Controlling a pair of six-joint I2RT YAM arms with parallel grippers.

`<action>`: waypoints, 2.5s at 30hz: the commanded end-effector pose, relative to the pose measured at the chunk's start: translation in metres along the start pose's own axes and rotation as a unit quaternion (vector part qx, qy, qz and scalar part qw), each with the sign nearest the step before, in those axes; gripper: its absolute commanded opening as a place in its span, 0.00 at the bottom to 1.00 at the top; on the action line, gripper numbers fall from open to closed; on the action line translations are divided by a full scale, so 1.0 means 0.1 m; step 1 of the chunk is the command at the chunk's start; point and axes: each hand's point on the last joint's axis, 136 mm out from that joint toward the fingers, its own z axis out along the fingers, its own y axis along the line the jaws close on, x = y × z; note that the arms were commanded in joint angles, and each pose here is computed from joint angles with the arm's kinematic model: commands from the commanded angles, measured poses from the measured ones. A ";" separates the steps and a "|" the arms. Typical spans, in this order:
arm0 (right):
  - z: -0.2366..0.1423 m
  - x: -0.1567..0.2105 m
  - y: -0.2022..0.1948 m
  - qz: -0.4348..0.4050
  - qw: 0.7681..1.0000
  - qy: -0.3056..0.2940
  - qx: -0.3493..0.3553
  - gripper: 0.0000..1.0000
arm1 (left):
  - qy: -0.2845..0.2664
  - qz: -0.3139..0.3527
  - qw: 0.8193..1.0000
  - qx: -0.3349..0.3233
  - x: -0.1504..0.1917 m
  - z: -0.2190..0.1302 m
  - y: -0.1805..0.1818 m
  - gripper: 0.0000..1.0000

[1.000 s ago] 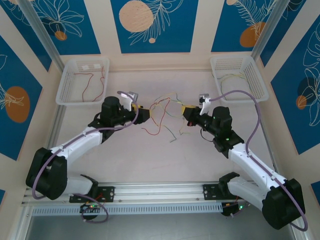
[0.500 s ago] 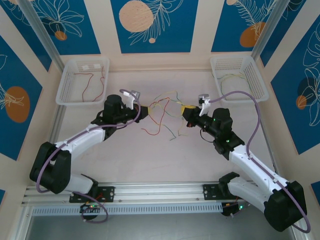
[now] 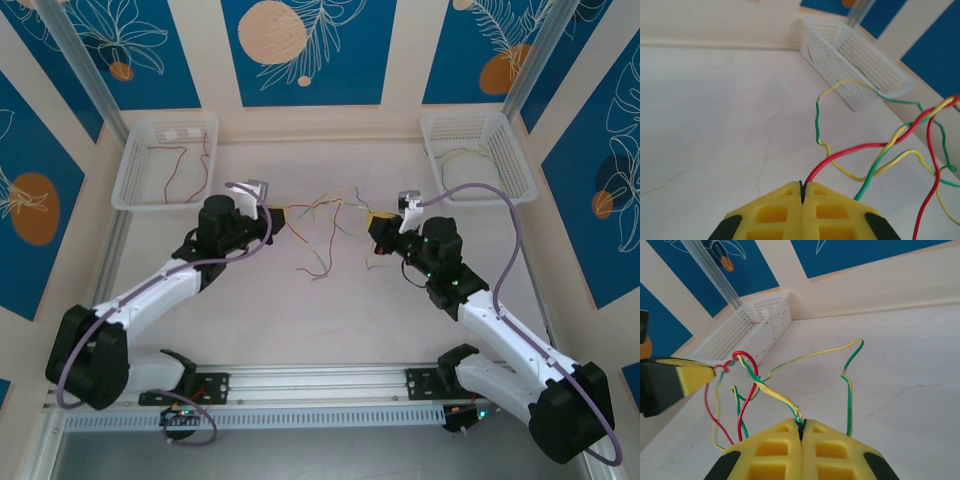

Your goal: Untangle the cables

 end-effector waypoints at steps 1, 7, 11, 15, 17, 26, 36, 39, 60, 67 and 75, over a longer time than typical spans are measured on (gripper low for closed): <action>-0.10 -0.12 -0.25 -0.011 0.997 -0.032 0.064 0.00 | -0.032 0.009 0.994 -0.105 -0.10 -0.17 0.39 0.00; -0.15 -0.07 -0.49 -0.008 0.994 -0.020 0.110 0.00 | -0.068 0.004 0.982 -0.176 -0.22 -0.48 0.63 0.00; -0.19 -0.02 -0.65 -0.003 0.990 -0.011 0.141 0.00 | -0.080 0.005 0.980 -0.183 -0.32 -0.61 0.68 0.00; -0.18 -0.01 -0.52 -0.003 0.995 -0.013 0.099 0.00 | -0.042 0.028 0.995 -0.080 -0.32 -0.45 0.33 0.23; -0.18 -0.03 -0.42 -0.007 0.997 -0.022 0.070 0.00 | -0.028 0.038 0.998 -0.037 -0.27 -0.36 0.21 0.45; -0.19 -0.10 -0.13 -0.029 0.999 -0.036 -0.008 0.00 | 0.001 0.038 0.996 0.081 -0.22 -0.08 -0.18 0.90; -0.25 -0.12 0.00 -0.039 0.998 -0.049 -0.031 0.00 | 0.080 0.033 0.990 0.115 0.10 0.34 -0.38 0.93; -0.26 -0.13 0.00 -0.040 0.998 -0.049 -0.030 0.00 | 0.085 0.022 0.992 0.095 0.15 0.42 -0.28 0.90; -0.28 -0.14 -0.07 -0.046 0.998 -0.053 -0.003 0.00 | 0.093 0.030 0.994 0.055 0.23 0.61 -0.19 0.00; -0.20 -0.08 -0.28 -0.042 0.997 -0.030 0.051 0.00 | 0.047 0.048 0.998 -0.012 0.06 0.38 -0.02 0.00; -0.04 0.25 -0.88 -0.027 0.984 0.059 0.166 0.00 | -0.074 0.032 0.979 -0.186 -0.36 -0.36 0.61 0.00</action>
